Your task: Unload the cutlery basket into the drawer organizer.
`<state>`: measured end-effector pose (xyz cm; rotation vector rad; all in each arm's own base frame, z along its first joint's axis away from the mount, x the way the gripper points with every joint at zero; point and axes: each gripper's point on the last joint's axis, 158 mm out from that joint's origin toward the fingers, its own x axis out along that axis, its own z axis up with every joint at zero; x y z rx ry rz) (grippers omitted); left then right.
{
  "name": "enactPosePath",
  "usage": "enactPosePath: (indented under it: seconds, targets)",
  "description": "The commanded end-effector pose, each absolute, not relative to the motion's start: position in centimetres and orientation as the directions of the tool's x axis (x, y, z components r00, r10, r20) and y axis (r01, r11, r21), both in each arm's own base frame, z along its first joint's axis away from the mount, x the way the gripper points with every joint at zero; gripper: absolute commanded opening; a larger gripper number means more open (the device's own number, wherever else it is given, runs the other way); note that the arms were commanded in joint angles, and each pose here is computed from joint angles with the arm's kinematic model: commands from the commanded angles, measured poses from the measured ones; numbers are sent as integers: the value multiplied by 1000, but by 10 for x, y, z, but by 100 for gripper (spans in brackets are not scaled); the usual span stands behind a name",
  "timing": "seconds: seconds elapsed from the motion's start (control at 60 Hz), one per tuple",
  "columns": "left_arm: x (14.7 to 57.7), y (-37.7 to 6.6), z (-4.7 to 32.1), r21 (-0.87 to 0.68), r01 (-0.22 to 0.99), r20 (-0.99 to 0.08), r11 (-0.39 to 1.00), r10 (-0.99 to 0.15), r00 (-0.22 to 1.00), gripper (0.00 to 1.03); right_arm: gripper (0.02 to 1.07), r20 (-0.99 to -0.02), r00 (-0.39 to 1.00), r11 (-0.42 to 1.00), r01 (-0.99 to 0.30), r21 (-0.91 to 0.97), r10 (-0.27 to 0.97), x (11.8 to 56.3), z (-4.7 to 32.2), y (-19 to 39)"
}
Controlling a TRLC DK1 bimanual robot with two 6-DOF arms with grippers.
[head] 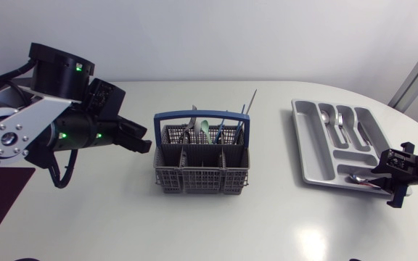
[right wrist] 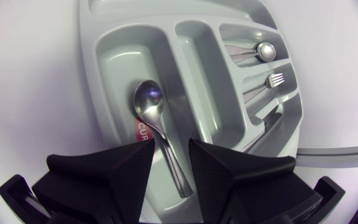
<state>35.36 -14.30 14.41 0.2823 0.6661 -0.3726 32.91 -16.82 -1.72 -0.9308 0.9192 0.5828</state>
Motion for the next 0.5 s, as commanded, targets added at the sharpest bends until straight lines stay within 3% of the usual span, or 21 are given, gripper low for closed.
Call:
enactPosePath:
  seconds: [0.0, 0.133, 0.35, 0.483]
  targets:
    - [351, -130, 141, 154, 412, -644, 898, -226, 731, 49, 53, -846, 531, 509, -742, -436, 49, 322, -2, -155]
    - [355, -116, 145, 143, 391, -634, 909, -219, 742, 49, 53, -816, 571, 520, -725, -451, 87, 316, 23, -121]
    - [381, -94, 139, 88, 371, -641, 924, -233, 731, 48, 53, -754, 612, 552, -724, -413, 238, 311, 70, -14]
    - [407, -92, 126, 34, 382, -658, 923, -268, 704, 35, 53, -721, 601, 559, -748, -358, 344, 306, 91, 52]
